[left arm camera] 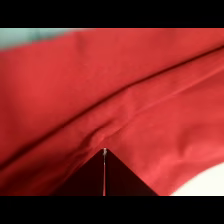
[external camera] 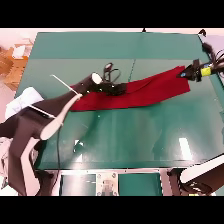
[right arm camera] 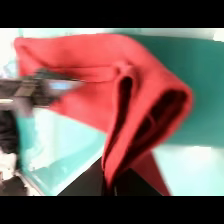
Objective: Fold the shirts.
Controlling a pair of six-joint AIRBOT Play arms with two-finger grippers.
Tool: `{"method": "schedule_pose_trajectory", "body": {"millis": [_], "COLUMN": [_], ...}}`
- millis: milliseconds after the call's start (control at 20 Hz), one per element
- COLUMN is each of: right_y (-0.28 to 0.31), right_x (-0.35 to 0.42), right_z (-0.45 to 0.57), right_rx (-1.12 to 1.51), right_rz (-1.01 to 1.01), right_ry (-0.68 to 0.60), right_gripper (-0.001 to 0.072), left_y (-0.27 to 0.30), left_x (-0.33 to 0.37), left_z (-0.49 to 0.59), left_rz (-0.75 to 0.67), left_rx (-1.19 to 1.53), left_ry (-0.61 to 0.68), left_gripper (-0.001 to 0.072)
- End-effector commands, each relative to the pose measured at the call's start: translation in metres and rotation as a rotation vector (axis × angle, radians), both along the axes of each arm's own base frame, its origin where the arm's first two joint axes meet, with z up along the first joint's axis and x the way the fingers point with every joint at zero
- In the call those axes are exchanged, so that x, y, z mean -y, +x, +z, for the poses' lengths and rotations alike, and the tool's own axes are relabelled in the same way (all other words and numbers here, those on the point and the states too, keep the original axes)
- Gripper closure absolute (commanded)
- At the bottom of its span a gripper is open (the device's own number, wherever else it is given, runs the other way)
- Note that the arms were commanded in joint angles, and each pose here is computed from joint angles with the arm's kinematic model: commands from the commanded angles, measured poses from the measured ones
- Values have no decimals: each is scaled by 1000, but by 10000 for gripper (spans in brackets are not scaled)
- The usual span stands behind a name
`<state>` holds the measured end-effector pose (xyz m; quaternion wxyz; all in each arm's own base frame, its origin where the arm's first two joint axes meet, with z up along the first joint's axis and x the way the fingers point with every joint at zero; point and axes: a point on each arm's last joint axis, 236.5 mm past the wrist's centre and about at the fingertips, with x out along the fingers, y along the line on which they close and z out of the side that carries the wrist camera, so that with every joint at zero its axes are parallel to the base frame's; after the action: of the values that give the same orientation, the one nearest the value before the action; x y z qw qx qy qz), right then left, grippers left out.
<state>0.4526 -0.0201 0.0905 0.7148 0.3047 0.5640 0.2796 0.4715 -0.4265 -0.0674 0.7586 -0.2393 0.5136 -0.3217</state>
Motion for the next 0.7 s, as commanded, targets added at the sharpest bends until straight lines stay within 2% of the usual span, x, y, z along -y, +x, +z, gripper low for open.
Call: {"method": "schedule_pose_trajectory", "body": {"millis": [0, 300, 500, 650], "right_y": [-19, -28, -28, -28], "right_x": [-31, -49, -49, -53], "right_z": [67, 95, 94, 96], "right_rx": [115, 179, 169, 140], "right_rz": [68, 98, 91, 74], "right_ry": [33, 37, 40, 57], "right_gripper": [693, 692, 692, 692], "left_y": [-3, -14, -22, -21], "left_x": [47, 85, 69, 27], "left_z": [-7, -10, 0, 33], "left_rz": [1, -38, -107, -204], "left_rx": [-9, -80, -137, -148], "left_ry": [-61, -143, -137, -128], "left_gripper": [680, 679, 679, 680]}}
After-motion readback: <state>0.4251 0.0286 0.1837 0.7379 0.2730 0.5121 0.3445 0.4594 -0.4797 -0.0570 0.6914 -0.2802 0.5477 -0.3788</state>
